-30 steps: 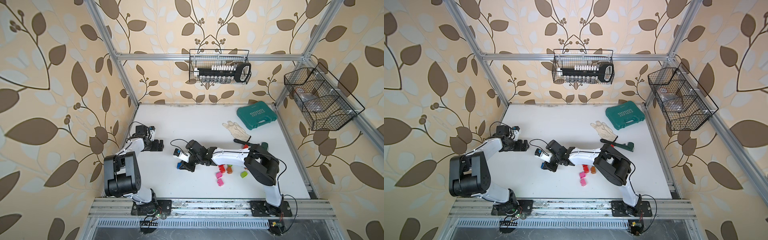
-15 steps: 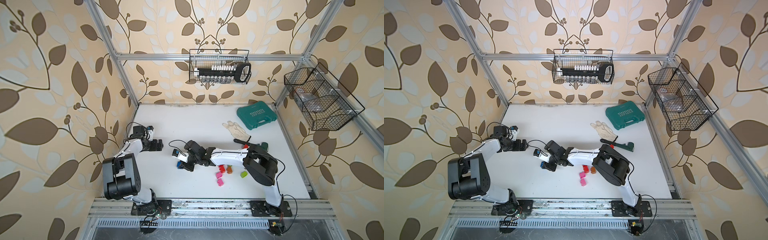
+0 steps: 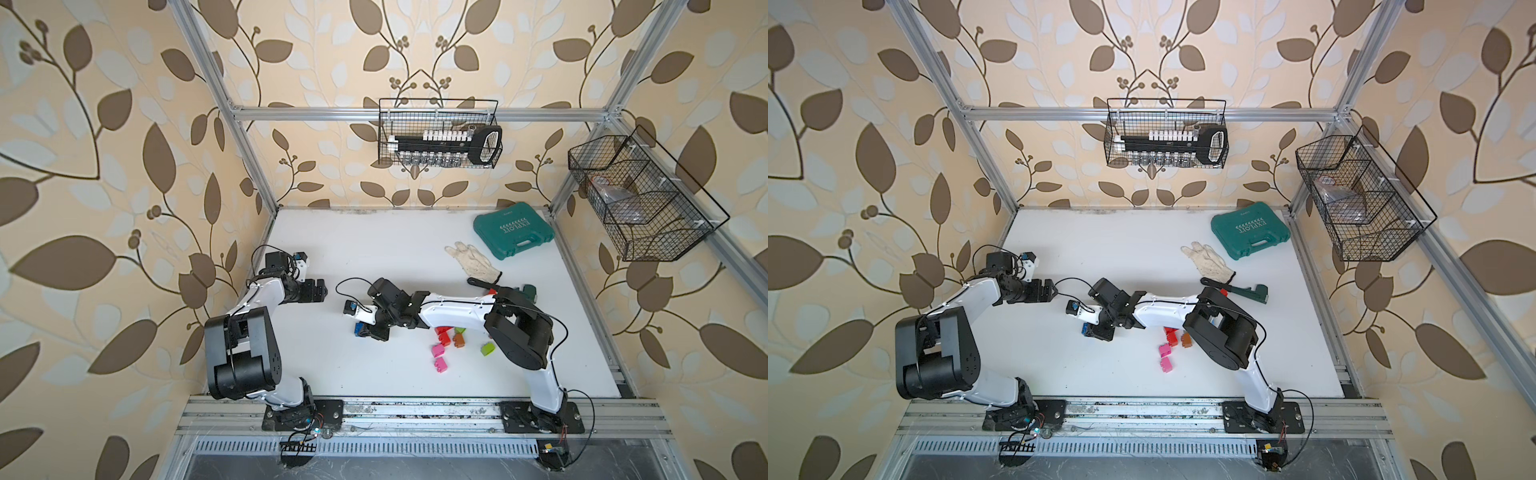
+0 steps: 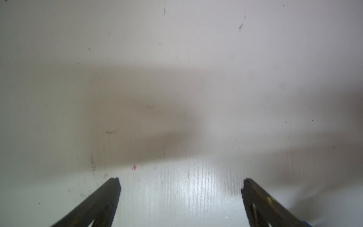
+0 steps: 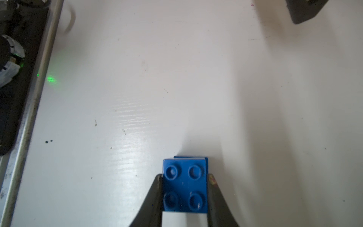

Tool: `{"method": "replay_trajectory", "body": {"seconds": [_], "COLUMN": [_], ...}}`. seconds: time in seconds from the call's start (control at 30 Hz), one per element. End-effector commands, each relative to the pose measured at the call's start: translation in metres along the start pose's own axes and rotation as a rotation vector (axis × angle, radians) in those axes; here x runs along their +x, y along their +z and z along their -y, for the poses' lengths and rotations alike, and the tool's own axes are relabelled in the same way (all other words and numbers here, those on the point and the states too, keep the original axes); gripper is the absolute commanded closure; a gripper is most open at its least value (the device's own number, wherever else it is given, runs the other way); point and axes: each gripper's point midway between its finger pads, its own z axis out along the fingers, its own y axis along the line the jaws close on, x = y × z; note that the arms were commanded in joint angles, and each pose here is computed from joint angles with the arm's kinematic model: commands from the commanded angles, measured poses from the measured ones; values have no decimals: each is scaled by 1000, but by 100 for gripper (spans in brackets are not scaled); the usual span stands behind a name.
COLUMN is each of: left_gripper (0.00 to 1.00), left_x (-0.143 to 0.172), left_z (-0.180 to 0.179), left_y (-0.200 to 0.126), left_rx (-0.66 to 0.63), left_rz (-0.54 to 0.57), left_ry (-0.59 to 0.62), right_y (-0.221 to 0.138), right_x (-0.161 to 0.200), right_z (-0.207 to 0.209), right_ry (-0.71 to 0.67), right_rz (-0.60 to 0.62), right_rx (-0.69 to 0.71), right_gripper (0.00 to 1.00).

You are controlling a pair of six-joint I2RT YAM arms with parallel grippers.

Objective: Assemble the letter h with lego
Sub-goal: Assemble the lego brick with the lego brick.

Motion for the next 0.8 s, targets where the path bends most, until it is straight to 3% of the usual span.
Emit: {"method": "replay_trajectory", "body": {"seconds": [0.0, 0.17, 0.47, 0.77], "left_gripper": [1, 1, 1, 1], "left_x": [0, -1, 1, 2], "left_z": [6, 5, 6, 10], "left_y": [-6, -5, -5, -7], "left_rx": [39, 43, 52, 72], "left_rz": [3, 1, -9, -5], "left_ry": [7, 2, 3, 10], "right_y": [6, 7, 8, -4], "right_x": [47, 67, 83, 136], "right_z": [1, 2, 14, 17], "right_ry": [54, 122, 229, 311], "right_rz": [-145, -175, -233, -519], "right_rx": [-37, -60, 57, 82], "right_gripper": [75, 75, 75, 77]}}
